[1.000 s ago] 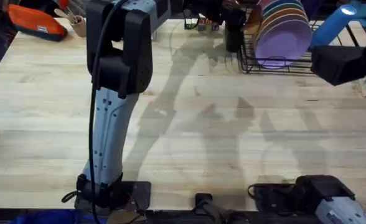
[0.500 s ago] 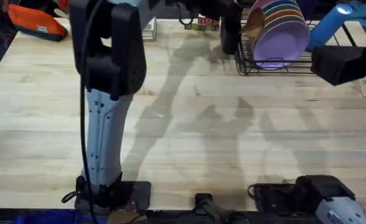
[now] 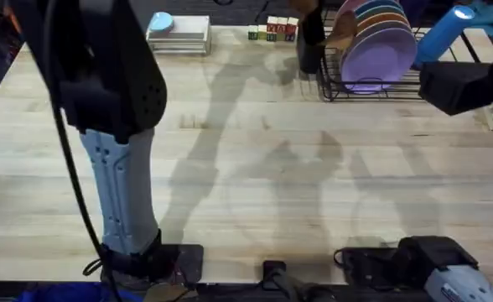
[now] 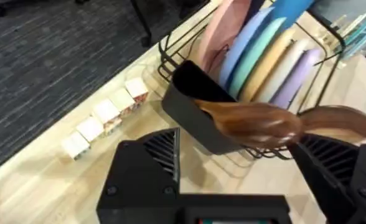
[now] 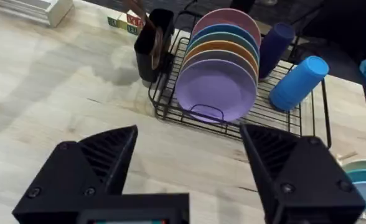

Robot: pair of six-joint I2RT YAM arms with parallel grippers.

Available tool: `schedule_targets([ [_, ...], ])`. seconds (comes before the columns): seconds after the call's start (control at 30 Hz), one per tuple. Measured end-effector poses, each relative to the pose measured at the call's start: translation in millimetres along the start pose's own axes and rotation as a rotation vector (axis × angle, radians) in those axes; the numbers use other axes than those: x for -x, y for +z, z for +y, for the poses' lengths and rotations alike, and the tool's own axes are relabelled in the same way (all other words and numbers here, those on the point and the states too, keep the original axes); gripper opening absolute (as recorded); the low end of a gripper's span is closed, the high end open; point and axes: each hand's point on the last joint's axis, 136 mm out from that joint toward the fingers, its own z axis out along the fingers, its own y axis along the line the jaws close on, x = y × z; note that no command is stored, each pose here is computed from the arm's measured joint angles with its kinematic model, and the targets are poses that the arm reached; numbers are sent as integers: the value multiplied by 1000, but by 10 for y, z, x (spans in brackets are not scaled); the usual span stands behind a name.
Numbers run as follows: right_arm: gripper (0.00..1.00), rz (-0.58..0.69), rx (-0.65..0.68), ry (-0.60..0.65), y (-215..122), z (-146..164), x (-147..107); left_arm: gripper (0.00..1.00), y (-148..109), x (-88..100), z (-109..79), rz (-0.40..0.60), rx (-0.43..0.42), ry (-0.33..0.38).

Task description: Pick up the spoon on the table one by one and put them onto the rack

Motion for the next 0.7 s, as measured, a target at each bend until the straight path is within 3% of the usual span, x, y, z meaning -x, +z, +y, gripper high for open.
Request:
schedule_targets([
  [0.23, 993, 0, 0, 0, 0, 0, 0, 995, -325, -55, -52, 64, 86, -54],
  [0.53, 993, 0, 0, 0, 0, 0, 0, 995, -1249, -12, -90, 92, 292, -103],
  [0.7, 993, 0, 0, 0, 0, 0, 0, 995, -1763, -122, -206, 135, 384, -117],
])
